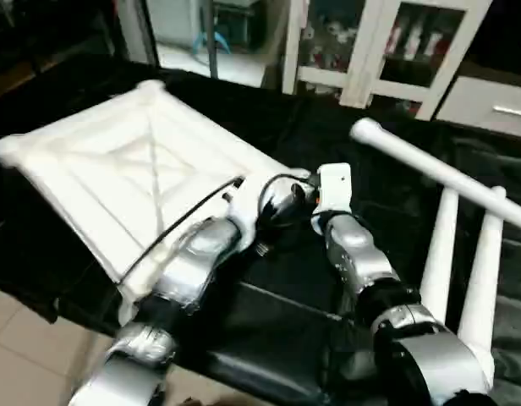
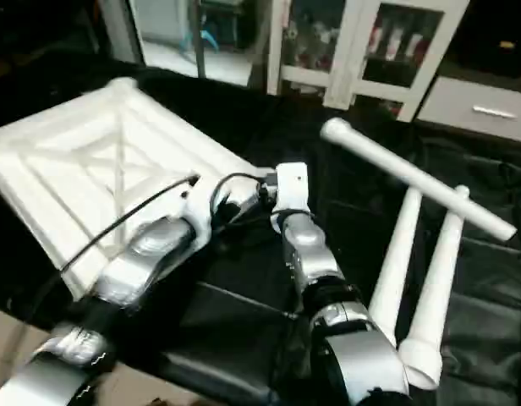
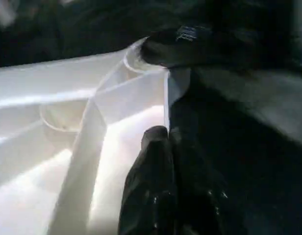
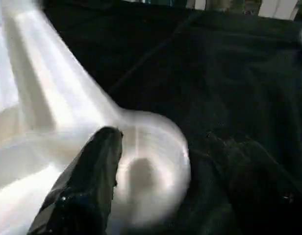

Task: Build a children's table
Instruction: Pick table leg

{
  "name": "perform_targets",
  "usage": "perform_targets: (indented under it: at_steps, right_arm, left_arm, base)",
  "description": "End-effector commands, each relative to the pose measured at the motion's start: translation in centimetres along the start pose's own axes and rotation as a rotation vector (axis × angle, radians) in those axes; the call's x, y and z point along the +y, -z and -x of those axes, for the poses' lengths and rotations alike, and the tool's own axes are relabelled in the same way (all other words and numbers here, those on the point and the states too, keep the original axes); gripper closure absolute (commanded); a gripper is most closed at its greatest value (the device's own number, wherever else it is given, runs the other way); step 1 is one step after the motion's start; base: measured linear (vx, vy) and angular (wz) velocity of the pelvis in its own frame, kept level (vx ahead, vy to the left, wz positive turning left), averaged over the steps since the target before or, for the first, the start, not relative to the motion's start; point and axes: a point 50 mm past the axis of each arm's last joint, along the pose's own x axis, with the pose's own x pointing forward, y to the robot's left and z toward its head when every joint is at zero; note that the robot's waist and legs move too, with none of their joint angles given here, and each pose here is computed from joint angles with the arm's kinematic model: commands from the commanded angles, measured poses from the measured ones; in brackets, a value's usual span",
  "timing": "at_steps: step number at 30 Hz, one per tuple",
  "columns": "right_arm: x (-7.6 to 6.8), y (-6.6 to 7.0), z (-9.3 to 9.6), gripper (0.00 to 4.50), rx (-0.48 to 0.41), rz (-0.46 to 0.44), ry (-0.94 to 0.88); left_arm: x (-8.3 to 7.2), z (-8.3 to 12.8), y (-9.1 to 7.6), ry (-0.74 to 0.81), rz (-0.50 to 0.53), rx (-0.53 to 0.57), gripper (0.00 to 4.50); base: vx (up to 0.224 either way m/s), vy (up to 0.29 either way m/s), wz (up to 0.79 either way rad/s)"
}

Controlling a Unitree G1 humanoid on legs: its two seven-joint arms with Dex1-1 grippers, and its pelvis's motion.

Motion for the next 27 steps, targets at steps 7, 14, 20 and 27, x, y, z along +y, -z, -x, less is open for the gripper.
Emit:
perform_targets:
  at_steps: [7, 14, 20, 27]
  right_arm:
    - [-1.0, 0.4, 0.4, 1.44, 0.011, -0.017, 0.058]
    - [-3.5, 0.5, 1.0, 1.44, 0.007, -0.019, 0.133]
    - [-4.2, 0.8, 1.5, 1.44, 0.010, -0.023, 0.158]
    - [-4.1, 0.7, 1.8, 1.44, 0.003, -0.020, 0.159]
  left_arm:
    - [-5.4, 1.1, -1.8, 0.455, -0.232, -0.195, 4.50]
    - [-6.1, 1.8, -2.5, 0.592, -0.437, -0.268, 4.50]
    - [-4.7, 1.2, -2.7, 0.450, -0.402, -0.297, 4.50]
    - [-2.0, 0.7, -3.9, 0.162, -0.207, -0.374, 4.50]
  base:
    - [0.000, 0.000, 0.00]
    - [0.000, 0.000, 0.00]
    - [0.000, 0.000, 0.00]
    - [0.000, 0.000, 0.00]
